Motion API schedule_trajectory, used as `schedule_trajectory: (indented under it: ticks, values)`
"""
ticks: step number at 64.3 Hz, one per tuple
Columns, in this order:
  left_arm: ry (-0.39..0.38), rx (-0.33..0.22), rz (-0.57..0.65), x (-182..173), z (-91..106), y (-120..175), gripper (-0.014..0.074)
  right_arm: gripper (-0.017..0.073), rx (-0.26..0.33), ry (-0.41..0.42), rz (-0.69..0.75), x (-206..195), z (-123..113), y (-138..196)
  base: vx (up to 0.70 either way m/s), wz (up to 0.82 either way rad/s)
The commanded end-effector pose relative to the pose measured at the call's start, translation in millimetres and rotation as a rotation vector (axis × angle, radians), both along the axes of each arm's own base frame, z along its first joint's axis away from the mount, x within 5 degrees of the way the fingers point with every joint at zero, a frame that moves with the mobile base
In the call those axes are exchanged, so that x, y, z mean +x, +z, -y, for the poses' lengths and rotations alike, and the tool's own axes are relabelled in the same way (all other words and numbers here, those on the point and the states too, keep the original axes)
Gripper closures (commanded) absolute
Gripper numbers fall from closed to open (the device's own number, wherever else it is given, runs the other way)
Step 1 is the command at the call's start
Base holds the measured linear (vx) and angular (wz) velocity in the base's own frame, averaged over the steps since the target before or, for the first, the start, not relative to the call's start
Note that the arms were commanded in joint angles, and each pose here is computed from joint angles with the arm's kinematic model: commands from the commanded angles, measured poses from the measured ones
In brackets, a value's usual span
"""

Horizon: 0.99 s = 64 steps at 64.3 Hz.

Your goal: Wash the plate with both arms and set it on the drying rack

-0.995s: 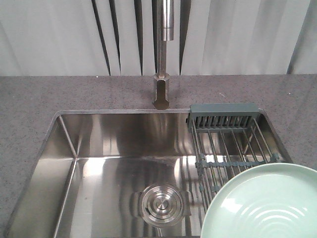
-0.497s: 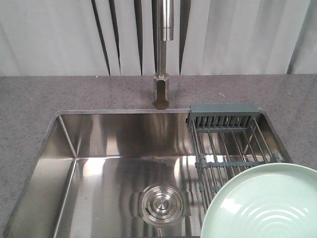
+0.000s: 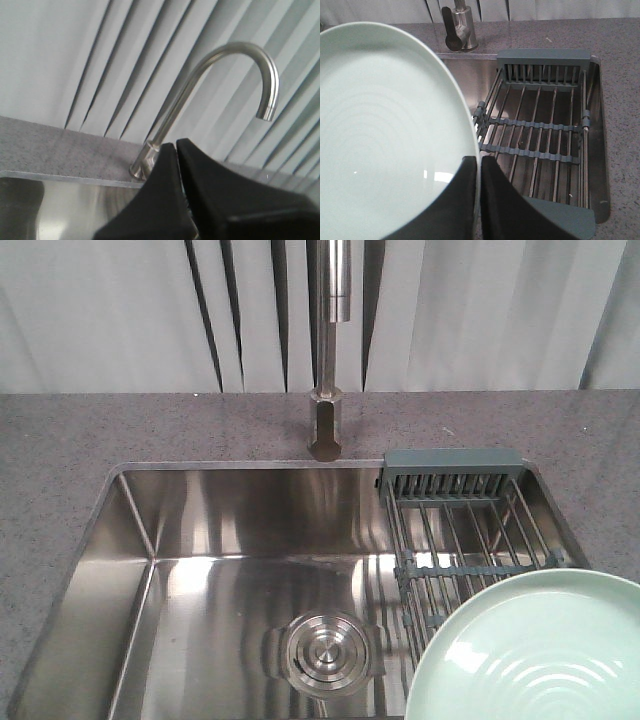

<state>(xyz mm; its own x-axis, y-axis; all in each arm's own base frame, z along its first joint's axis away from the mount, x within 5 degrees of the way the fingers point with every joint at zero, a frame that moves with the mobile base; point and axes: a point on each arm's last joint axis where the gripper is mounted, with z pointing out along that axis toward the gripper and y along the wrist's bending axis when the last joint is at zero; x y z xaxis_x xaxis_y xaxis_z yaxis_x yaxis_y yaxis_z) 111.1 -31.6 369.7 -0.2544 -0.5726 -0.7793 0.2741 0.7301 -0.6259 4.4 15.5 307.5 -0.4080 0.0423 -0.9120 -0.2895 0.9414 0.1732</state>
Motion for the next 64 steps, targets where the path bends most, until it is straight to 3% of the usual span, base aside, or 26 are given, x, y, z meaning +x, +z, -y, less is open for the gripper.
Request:
schedule_trajectory:
  ticks: [1,9,17,25,32,38,51,64]
  values:
    - [-0.090,0.008,0.024,32.6,4.7,14.3,0.0598,0.0561,0.025,-0.017,0.072,3.8,-0.1,12.8,0.00,0.00]
    - [-0.266,0.014,0.020,75.2,14.0,13.2,0.0569,0.0561,0.025,-0.017,0.072,3.8,-0.1,12.8,0.00,0.00]
    - [-0.425,-0.012,0.011,119.6,20.3,6.9,0.0458,0.0561,0.025,-0.017,0.072,3.8,-0.1,12.8,0.00,0.00]
    - [-0.497,-0.073,-0.048,163.5,23.1,-3.9,0.0269,0.0561,0.025,-0.017,0.072,3.8,-0.1,12.8,0.00,0.00]
    - [-0.552,-0.079,-0.067,195.4,36.3,-7.5,0.0121,0.0561,0.025,-0.017,0.072,3.8,-0.1,12.8,0.00,0.00]
    - [-0.603,-0.077,-0.079,219.0,55.4,-12.0,0.0049,0.0561,0.024,-0.017,0.072,3.8,0.0,12.8,0.00,0.00]
    - [-0.680,-0.066,-0.069,269.2,95.0,-19.9,0.0054,0.0561,0.024,-0.017,0.072,3.8,0.0,12.8,0.00,0.00]
    - [-0.716,-0.067,-0.063,308.2,120.2,-34.9,0.0060,0.0561,0.024,-0.017,0.072,3.8,0.0,12.8,0.00,0.00]
